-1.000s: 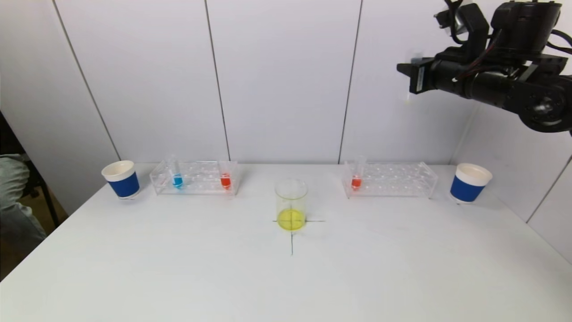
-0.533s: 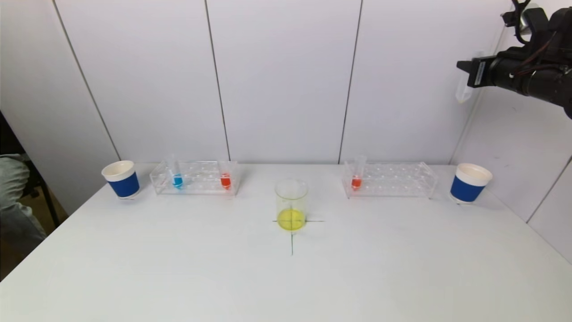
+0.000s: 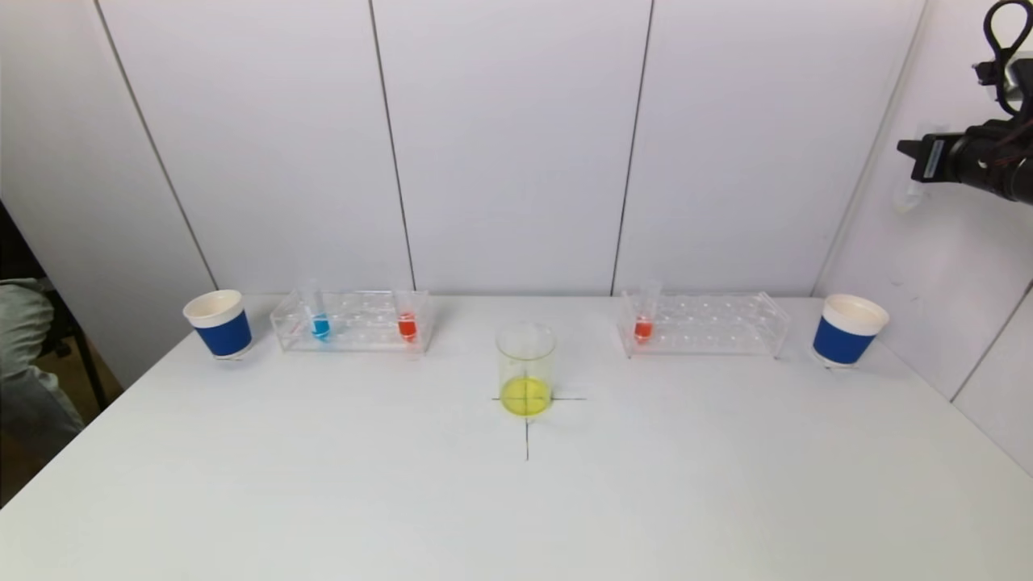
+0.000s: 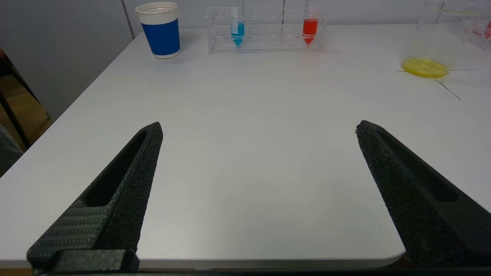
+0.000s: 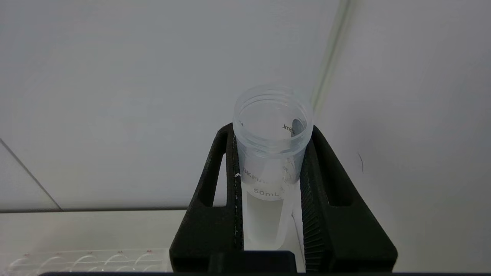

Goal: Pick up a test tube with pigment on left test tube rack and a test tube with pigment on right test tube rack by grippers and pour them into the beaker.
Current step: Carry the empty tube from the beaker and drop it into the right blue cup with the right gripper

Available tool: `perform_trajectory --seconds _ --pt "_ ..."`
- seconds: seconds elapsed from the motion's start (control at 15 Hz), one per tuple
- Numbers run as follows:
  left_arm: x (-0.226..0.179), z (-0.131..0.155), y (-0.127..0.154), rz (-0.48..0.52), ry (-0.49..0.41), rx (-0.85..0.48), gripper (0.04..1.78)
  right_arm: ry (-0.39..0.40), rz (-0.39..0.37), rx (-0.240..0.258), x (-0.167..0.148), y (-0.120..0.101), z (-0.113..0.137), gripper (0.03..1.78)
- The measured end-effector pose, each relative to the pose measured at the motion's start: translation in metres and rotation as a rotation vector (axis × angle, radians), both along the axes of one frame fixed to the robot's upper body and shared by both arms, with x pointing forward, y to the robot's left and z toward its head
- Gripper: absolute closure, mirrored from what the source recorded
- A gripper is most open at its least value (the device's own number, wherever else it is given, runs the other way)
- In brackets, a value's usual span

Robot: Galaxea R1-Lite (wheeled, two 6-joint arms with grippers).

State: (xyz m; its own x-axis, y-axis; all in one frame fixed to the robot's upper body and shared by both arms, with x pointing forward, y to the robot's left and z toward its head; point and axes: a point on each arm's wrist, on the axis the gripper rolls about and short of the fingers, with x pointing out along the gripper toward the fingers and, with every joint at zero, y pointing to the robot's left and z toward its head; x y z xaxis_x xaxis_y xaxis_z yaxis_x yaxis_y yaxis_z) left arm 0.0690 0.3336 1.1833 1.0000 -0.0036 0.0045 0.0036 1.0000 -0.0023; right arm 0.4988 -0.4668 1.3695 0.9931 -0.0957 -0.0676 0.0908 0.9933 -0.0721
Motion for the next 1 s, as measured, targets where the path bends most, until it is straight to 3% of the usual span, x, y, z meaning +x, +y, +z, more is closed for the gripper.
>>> perform_trajectory --seconds 0.33,1.0 --pt "0.000 0.000 0.000 0.000 0.000 0.000 0.06 0.066 -0.017 0.024 0.007 -0.010 -0.029 1.33" --pt "0.000 0.000 0.000 0.000 0.000 0.000 0.06 0.096 -0.021 0.056 0.015 -0.012 -0.088 1.33"
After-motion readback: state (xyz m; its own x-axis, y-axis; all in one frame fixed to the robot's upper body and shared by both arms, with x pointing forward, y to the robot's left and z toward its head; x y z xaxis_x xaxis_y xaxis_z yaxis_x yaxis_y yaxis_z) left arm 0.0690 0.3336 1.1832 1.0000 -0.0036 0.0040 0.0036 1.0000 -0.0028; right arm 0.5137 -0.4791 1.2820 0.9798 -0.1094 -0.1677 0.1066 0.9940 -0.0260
